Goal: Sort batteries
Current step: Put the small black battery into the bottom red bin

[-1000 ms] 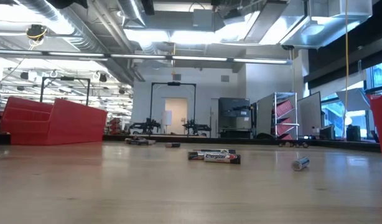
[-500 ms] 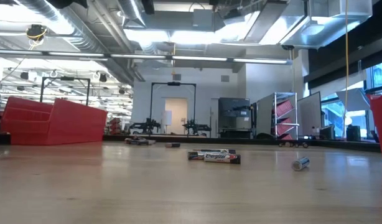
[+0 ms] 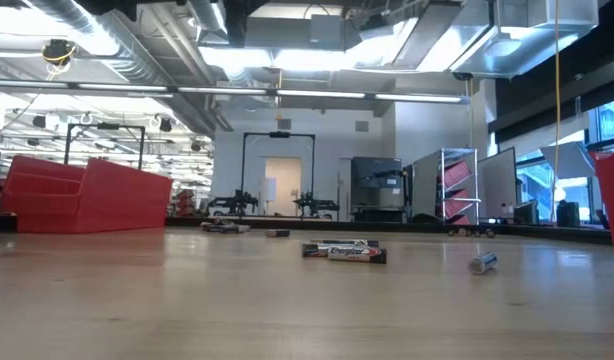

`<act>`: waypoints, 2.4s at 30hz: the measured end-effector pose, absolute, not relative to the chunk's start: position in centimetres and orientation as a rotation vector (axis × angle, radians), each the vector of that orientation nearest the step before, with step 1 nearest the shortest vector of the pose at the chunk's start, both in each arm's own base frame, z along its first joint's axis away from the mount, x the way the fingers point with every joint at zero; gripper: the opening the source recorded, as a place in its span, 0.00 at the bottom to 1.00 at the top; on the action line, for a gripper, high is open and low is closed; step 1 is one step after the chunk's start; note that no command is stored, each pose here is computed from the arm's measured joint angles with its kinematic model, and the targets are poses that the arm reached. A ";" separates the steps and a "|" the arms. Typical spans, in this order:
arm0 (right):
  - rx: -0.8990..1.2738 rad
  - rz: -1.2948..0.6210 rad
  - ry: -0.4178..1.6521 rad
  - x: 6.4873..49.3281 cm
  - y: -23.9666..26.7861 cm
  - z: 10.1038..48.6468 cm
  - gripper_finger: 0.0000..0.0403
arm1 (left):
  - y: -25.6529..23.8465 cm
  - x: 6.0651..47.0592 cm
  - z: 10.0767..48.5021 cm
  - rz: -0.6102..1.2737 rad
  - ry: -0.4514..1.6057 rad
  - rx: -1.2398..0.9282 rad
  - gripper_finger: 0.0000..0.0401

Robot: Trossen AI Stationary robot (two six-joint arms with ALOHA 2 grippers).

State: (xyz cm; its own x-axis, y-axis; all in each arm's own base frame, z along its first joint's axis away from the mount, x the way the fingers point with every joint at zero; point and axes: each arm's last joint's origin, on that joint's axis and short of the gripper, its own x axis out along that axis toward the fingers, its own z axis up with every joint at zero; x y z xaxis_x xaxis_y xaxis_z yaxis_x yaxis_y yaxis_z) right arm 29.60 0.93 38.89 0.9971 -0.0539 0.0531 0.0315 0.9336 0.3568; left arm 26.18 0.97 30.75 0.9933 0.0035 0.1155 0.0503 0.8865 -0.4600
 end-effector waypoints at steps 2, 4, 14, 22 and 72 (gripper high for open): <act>0.368 -0.042 0.009 27.8 1.4 39.3 0.05 | 1.0 26.2 30.5 -0.020 -0.092 -0.492 0.50; 0.381 -0.032 0.099 25.9 2.0 39.4 0.05 | 1.0 26.2 30.4 -0.017 -0.080 -0.494 0.51; 0.604 0.041 0.708 17.6 8.1 36.4 0.05 | 1.1 26.2 30.3 0.033 -0.079 -0.422 0.51; 0.515 0.053 1.202 14.0 13.3 31.7 0.05 | 1.9 26.2 29.8 0.090 -0.031 -0.403 0.51; 0.033 0.248 1.361 11.1 16.4 20.1 0.06 | 2.6 26.1 28.4 0.159 0.089 -0.478 0.51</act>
State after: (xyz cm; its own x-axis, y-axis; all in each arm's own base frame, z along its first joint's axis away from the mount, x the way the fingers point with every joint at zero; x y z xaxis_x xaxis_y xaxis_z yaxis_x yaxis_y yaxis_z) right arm 11.12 16.39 20.06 0.1862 0.1952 -0.9629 -0.1574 0.9733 0.1669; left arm 26.06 2.56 28.43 0.9838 0.1310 -0.1222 -0.1726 0.8760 -0.4503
